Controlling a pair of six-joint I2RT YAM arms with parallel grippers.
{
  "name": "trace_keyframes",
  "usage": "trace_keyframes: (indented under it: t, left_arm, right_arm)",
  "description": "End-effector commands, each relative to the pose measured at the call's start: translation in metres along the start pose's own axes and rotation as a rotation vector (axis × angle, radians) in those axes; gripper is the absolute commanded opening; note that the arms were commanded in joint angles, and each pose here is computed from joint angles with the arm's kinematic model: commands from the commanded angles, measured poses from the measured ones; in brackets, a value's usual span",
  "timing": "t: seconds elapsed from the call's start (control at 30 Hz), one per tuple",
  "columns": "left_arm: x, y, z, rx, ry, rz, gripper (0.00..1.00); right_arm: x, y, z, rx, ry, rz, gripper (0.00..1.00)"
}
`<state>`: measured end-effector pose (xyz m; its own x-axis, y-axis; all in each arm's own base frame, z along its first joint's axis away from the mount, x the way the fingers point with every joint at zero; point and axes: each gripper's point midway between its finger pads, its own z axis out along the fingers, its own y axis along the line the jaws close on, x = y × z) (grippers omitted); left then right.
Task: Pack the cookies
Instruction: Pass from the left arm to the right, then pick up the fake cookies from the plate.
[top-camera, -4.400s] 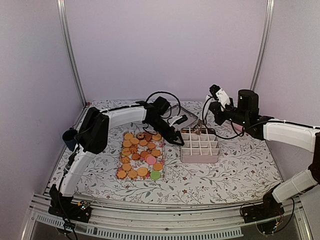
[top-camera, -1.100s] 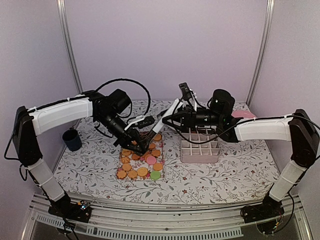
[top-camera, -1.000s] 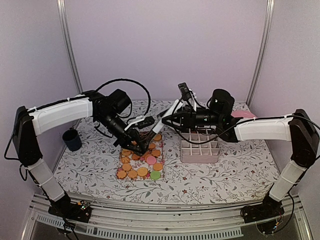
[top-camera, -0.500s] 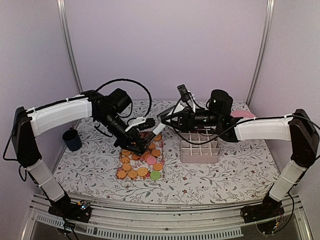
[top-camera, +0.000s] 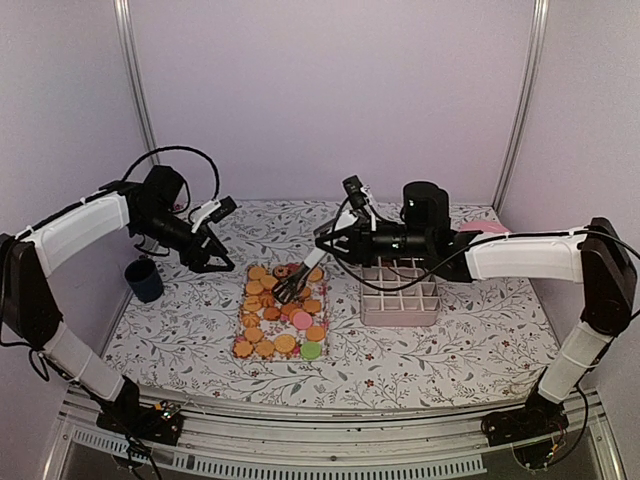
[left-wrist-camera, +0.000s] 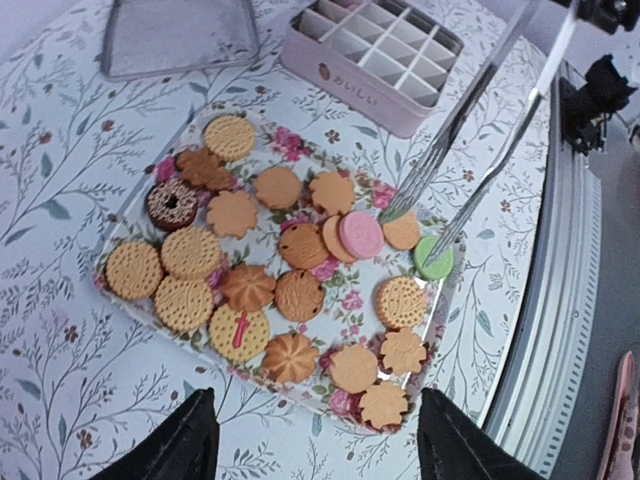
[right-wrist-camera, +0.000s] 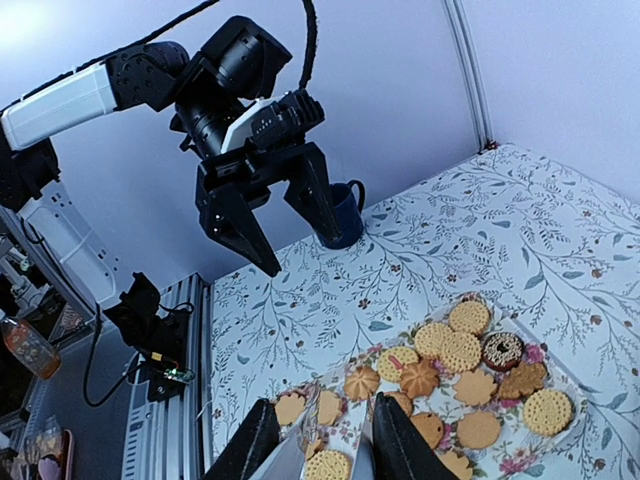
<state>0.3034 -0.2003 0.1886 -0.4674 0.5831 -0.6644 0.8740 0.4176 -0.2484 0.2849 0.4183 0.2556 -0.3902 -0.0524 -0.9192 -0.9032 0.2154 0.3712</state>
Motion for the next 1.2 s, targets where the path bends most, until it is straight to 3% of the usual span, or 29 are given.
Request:
trace_keyframes:
  t: [0.0, 0.2, 0.47, 1.03, 1.17]
  left_arm:
    - [0.015, 0.026, -0.026, -0.136, -0.037, -0.084, 0.7]
    - [0.047, 0.051, -0.047, -0.227, -0.068, -0.216, 0.75]
    - [0.057, 0.045, -0.052, -0.237, -0.102, -0.239, 0.75]
    - [0.06, 0.041, -0.053, -0.235, -0.095, -0.232, 0.76]
    - [0.059, 0.041, -0.052, -0.23, -0.099, -0.236, 0.75]
  right_arm:
    - [-0.022, 0.0, 0.026, 0.075, -0.045, -0.134, 0.33]
    - [-0.026, -0.015, 0.065, 0.158, -0.049, -0.204, 0.33]
    - [-0.002, -0.027, 0.108, 0.242, 0.01, -0.26, 0.33]
    - [0.057, -0.031, 0.126, 0.258, 0.128, -0.261, 0.34]
    - [0.057, -0.033, 0.122, 0.279, 0.129, -0.254, 0.22]
